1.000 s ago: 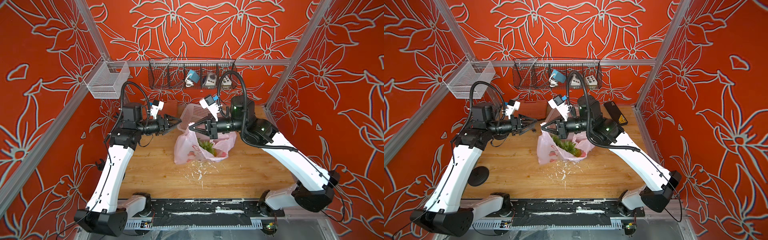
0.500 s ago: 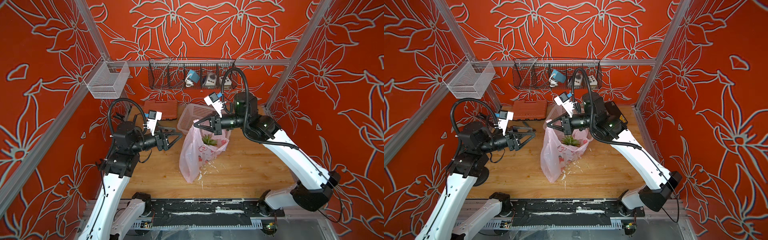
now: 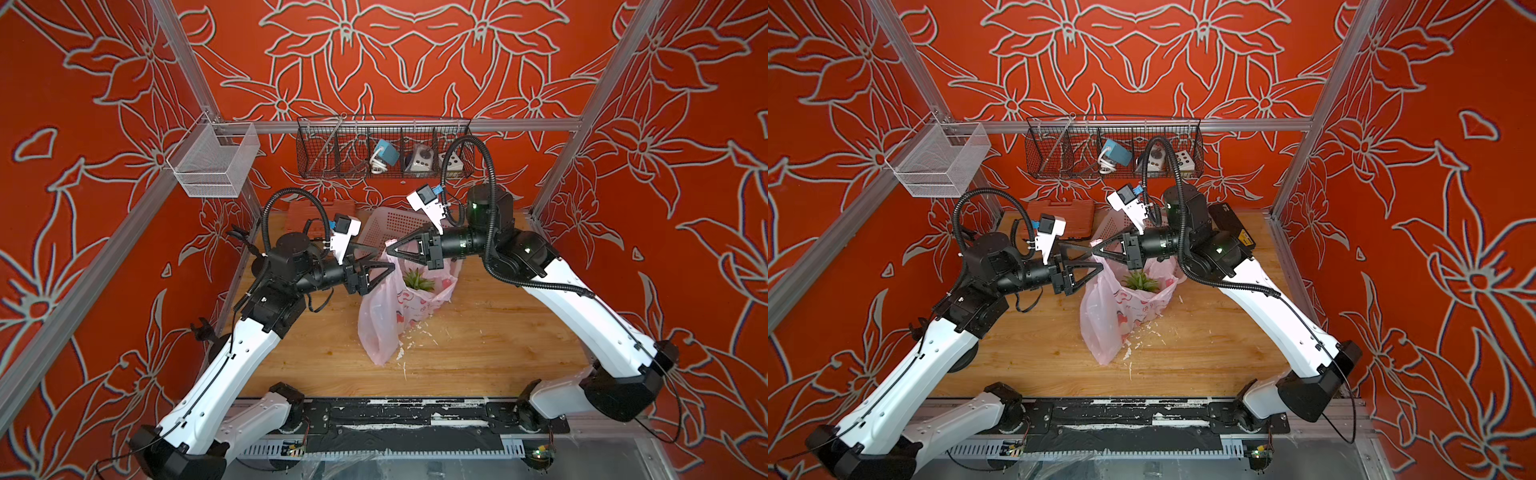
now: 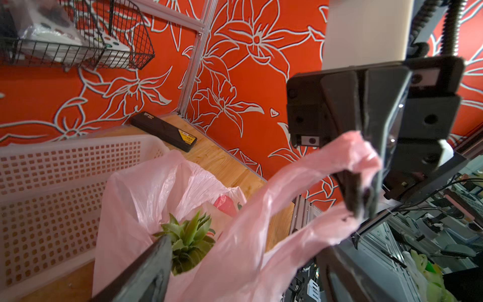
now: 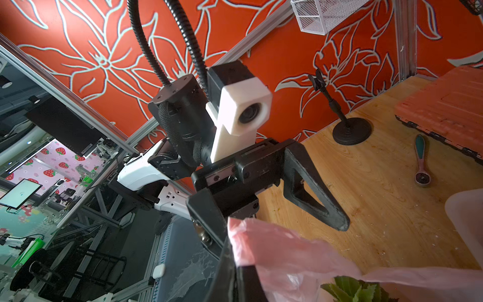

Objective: Place the pineapple into a plastic bag & tie a knot
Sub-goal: Cross the plastic bag at the center of the board.

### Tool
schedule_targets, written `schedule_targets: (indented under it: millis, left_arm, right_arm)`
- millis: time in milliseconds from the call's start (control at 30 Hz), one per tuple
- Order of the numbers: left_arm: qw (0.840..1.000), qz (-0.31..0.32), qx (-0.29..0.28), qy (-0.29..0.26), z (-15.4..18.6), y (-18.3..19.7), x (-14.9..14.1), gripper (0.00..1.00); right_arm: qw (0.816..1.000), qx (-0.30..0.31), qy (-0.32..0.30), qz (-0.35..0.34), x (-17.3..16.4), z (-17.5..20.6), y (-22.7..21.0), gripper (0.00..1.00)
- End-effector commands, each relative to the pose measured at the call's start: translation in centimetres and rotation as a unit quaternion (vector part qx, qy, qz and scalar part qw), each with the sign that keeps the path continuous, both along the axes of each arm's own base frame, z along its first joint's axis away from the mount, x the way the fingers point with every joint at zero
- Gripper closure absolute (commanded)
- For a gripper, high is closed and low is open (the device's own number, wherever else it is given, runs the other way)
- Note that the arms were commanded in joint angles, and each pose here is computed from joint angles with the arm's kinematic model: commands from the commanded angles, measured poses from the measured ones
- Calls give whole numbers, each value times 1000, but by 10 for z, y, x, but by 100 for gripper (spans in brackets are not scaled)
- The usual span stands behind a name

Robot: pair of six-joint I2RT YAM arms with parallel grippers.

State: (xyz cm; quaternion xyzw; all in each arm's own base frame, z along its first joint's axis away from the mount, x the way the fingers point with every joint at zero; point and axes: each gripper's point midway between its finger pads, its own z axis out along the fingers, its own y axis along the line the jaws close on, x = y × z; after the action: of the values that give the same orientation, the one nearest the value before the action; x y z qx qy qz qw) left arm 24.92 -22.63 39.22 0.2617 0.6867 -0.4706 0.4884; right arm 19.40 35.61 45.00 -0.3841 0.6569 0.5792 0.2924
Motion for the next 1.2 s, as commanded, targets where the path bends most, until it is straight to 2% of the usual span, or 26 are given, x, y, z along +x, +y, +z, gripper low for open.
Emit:
schedule_targets:
  millis: [0,133,200,433,533,700,833,867,900,967,1000,1033,1067,1100,1167]
  left_arm:
    - [999,-12,-9,-51,19,-12,3,14]
    - [998,-53,-1,-18,4,-35,-3,15]
    - [998,-63,5,0,-8,-42,-6,20]
    - [999,-6,-18,26,-30,-28,-6,37]
    - [999,-8,-23,42,-39,-30,-6,44]
    - [997,-22,-17,75,-54,-41,0,61]
    - [997,-18,-11,73,-53,-39,0,95]
    - [997,-16,-5,73,-53,-37,-2,100]
    - [997,-16,2,74,-54,-35,-6,100]
    - [996,-23,17,86,-64,-31,-16,100]
    - [996,-29,15,86,-63,-28,-25,100]
    - [995,-38,13,93,-69,-28,-32,100]
    - [994,-46,11,100,-74,-28,-38,100]
    - [993,-53,13,108,-81,-29,-43,100]
    - [990,-66,21,121,-94,-32,-52,100]
  right_arm:
    - [1000,14,-6,12,-4,6,1,100]
    - [1000,12,-9,0,2,4,2,100]
    - [1000,12,-14,-13,6,5,2,100]
    - [996,19,-29,-85,24,5,-5,100]
    - [994,28,-27,-99,28,5,-6,100]
    - [993,31,-24,-114,31,4,-8,100]
    - [992,3,-33,-120,29,-7,-15,100]
    - [989,-19,-38,-144,33,-14,-25,93]
    - [983,-36,-42,-174,38,-21,-37,82]
    - [963,-65,-44,-259,53,-42,-76,47]
    - [950,-81,-43,-299,60,-53,-95,40]
    - [935,-101,-46,-336,65,-65,-114,34]
    - [922,-127,-49,-362,69,-78,-128,33]
    - [918,-150,-47,-364,70,-90,-131,33]
    - [929,-191,-16,-318,64,-120,-119,36]
